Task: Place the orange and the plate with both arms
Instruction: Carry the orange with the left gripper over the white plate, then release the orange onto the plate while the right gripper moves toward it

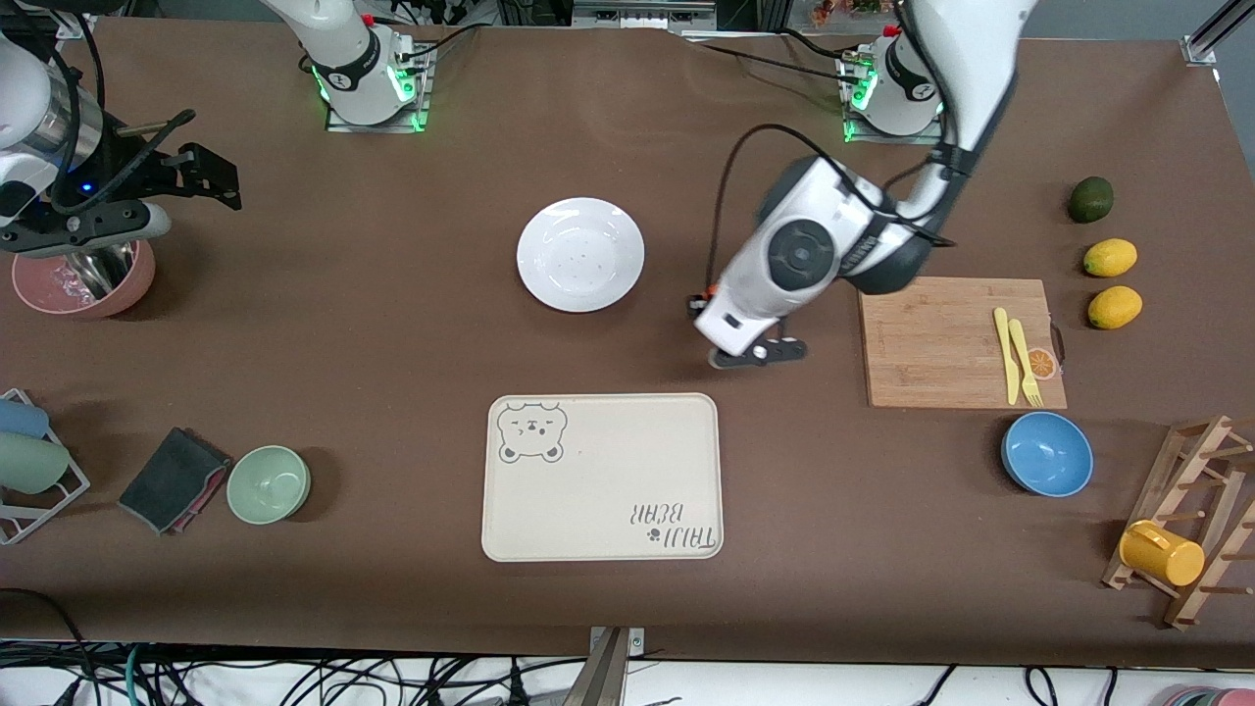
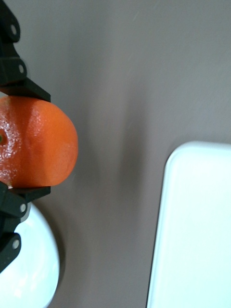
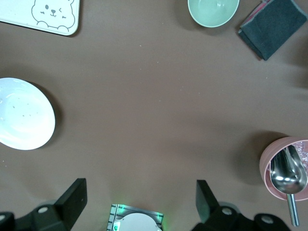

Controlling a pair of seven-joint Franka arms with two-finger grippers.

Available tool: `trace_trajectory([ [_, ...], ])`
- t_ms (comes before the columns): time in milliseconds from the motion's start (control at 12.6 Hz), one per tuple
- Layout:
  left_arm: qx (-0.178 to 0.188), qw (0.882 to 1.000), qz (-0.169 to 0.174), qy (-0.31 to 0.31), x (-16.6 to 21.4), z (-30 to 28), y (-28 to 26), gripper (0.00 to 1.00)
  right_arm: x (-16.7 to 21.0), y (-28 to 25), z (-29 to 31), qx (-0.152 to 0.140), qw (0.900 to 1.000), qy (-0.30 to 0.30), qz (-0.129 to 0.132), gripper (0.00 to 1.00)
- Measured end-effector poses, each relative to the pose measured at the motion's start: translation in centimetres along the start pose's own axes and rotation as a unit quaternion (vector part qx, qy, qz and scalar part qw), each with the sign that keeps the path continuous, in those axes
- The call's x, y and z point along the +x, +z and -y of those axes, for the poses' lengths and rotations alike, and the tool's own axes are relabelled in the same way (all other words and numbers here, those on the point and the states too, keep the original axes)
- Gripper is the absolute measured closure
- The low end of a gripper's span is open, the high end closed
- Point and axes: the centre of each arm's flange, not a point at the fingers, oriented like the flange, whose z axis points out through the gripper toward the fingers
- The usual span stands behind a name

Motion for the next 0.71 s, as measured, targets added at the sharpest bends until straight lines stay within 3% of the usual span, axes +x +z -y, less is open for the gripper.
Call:
trace_trajectory([
  [159,-0.010,1.000,0.016,-0.015,-3.7,-4.6,2.0,0.28,0.0,0.0,0.0,0.000,1.000,0.000,0.001,0.00],
  [397,-0.039,0.998,0.002,-0.052,-8.1,-10.0,6.6,0.28,0.0,0.0,0.1,0.000,1.000,0.000,0.001,0.00],
  [715,-0.046,0.997,0.006,-0.069,-11.8,-13.1,12.8,0.28,0.0,0.0,0.1,0.000,1.000,-0.001,0.001,0.00],
])
